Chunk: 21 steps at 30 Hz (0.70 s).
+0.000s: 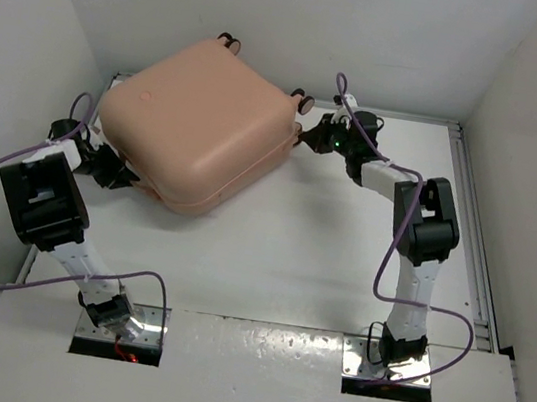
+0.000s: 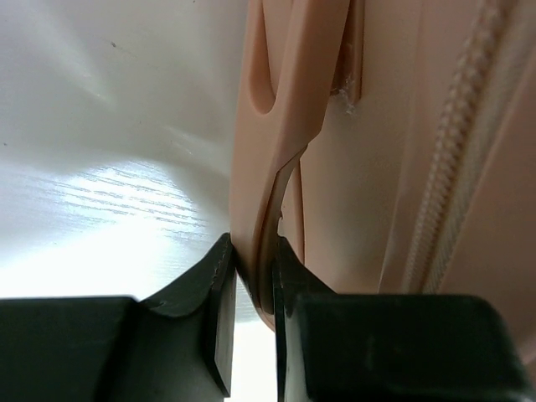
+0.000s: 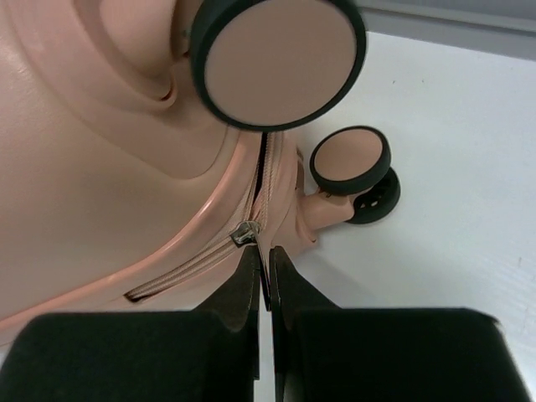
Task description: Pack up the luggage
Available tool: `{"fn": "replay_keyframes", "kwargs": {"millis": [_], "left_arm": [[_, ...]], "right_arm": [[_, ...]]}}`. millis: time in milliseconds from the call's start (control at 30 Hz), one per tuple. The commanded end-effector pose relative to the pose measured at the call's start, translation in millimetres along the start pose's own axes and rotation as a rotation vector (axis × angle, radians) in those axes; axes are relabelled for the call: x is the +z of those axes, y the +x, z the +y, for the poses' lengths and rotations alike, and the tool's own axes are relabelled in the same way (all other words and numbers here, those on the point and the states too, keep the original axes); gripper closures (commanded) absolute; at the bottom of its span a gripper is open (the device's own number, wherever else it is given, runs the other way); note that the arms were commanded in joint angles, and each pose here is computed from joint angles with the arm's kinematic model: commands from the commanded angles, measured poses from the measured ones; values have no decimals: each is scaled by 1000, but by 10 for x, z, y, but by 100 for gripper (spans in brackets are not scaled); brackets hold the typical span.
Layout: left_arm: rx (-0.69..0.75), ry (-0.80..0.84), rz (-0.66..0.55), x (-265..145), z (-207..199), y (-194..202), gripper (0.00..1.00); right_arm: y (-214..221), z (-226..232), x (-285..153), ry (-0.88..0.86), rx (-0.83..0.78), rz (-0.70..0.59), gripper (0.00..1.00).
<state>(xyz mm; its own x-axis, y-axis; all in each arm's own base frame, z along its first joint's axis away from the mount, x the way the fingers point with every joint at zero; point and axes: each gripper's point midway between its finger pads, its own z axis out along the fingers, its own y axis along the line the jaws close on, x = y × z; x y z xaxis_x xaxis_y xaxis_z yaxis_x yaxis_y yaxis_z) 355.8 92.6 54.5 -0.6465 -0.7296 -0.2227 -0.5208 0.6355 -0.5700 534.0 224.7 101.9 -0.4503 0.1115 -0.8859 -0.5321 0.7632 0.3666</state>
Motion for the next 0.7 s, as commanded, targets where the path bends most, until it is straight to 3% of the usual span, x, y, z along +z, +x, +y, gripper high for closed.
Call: {"fn": "replay_keyframes", "kwargs": {"millis": [0, 500, 667], "left_arm": [[72, -241, -177, -195, 646, -554, 100], [207, -320, -155, 99, 514, -785, 100], [229, -360, -180, 187, 504, -955, 100]], "right_arm": [[-694, -1444, -345, 425, -38, -220, 100], [-705, -2097, 315, 448, 38, -224, 100], [-758, -2085, 567, 396, 36, -241, 100]]}}
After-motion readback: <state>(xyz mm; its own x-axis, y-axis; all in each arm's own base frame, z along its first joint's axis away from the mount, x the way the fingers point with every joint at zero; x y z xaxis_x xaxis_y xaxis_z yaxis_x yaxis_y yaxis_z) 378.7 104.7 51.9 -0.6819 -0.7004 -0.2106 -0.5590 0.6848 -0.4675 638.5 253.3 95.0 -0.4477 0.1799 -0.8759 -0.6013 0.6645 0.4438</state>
